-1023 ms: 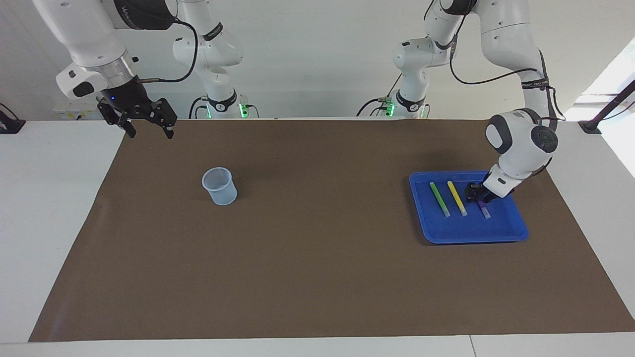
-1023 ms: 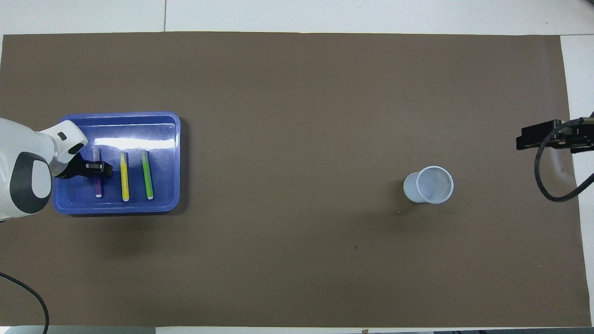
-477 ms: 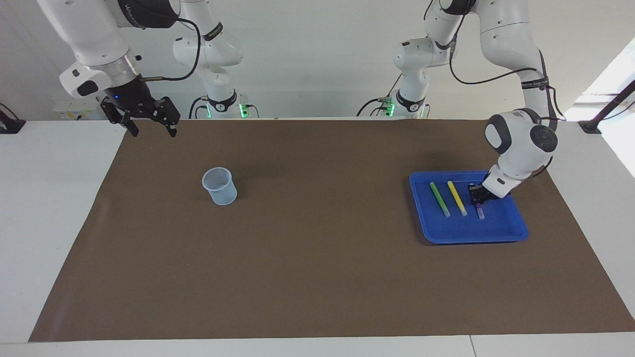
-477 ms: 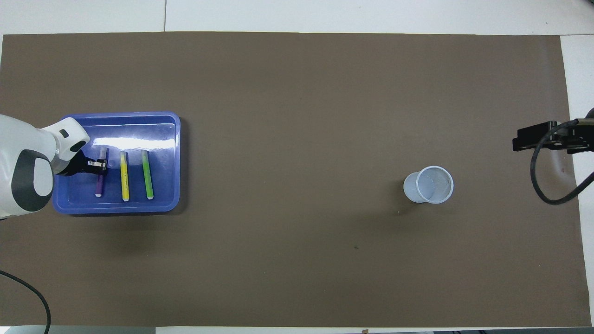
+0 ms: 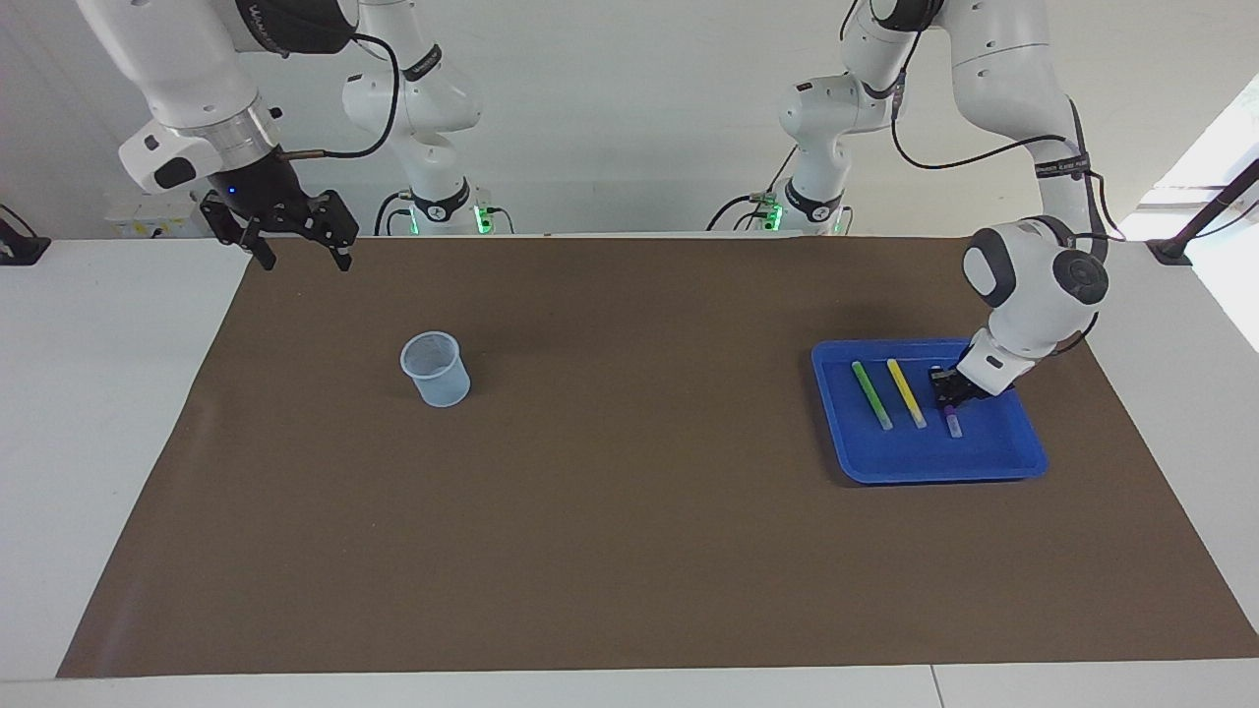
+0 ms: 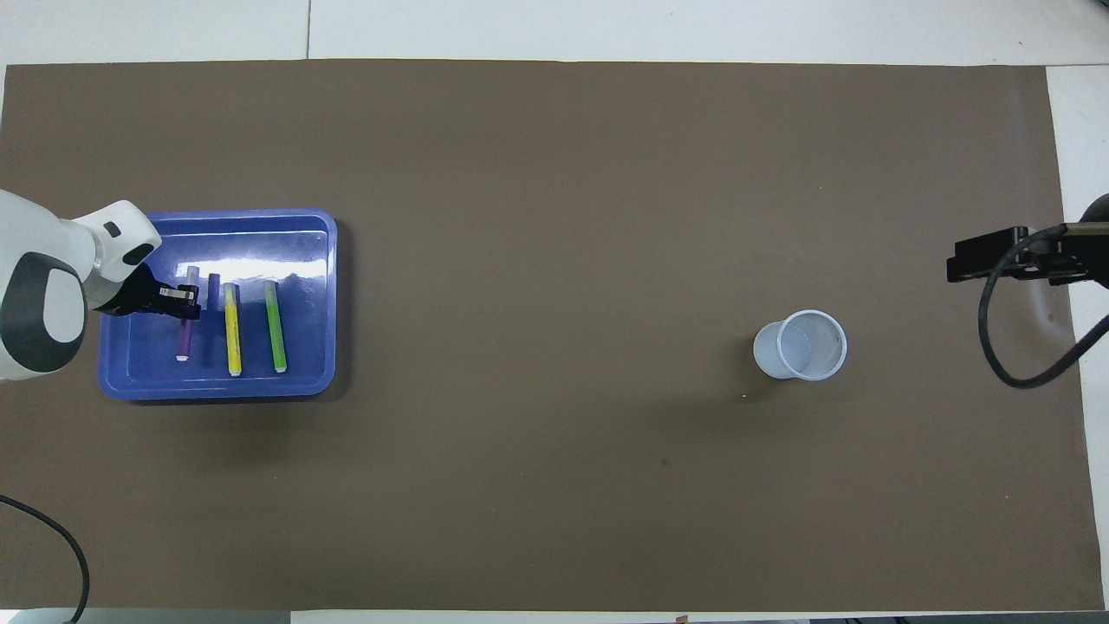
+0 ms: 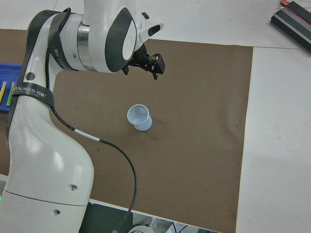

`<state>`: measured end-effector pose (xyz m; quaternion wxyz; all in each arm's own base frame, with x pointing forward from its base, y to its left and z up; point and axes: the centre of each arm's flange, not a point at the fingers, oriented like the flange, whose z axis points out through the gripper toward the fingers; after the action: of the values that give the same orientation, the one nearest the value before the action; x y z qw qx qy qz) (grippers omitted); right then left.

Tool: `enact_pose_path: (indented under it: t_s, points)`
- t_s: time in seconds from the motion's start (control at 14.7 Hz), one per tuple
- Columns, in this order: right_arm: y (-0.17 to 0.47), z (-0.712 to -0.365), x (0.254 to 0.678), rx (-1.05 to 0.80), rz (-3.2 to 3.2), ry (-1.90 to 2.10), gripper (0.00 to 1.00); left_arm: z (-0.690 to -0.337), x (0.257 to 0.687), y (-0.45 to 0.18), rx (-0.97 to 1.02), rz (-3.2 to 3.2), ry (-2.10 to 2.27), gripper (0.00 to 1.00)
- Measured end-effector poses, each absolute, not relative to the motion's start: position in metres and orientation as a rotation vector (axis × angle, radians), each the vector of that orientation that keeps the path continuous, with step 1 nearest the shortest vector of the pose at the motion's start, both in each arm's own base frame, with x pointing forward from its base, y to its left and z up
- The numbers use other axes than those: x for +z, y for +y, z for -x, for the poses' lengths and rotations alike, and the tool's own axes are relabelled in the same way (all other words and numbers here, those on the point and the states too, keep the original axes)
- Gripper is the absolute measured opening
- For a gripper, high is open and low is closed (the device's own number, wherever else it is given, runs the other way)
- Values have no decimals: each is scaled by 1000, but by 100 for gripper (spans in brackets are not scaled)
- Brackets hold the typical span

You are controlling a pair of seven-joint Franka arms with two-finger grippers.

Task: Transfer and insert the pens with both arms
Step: 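Lift the purple pen with the left gripper while the right gripper approaches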

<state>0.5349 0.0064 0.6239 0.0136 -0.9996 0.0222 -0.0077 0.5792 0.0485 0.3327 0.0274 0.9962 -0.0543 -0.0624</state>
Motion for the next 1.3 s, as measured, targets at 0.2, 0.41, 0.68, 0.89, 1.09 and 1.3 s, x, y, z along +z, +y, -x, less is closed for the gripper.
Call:
enact_pose_path:
  t_s: [0.2,0.41,0.68,0.89,1.09,1.3]
  points:
    - [27,-533,623,-10,3104,16,100,-591,379,22,-293,-3052,-16,17]
    - [52,-526,618,69,3072,-44,100,-589,423,-15,-360,-3043,159,17]
    - [79,-521,617,96,2870,-50,100,-570,473,-57,-478,-2911,615,17]
    - [92,-517,608,122,2714,98,100,-550,502,-97,-584,-2753,932,17]
    - [104,-509,596,162,2511,323,100,-537,528,-128,-665,-2556,1210,17]
    - [120,-498,588,173,2369,482,100,-532,537,-155,-802,-2357,1367,17]
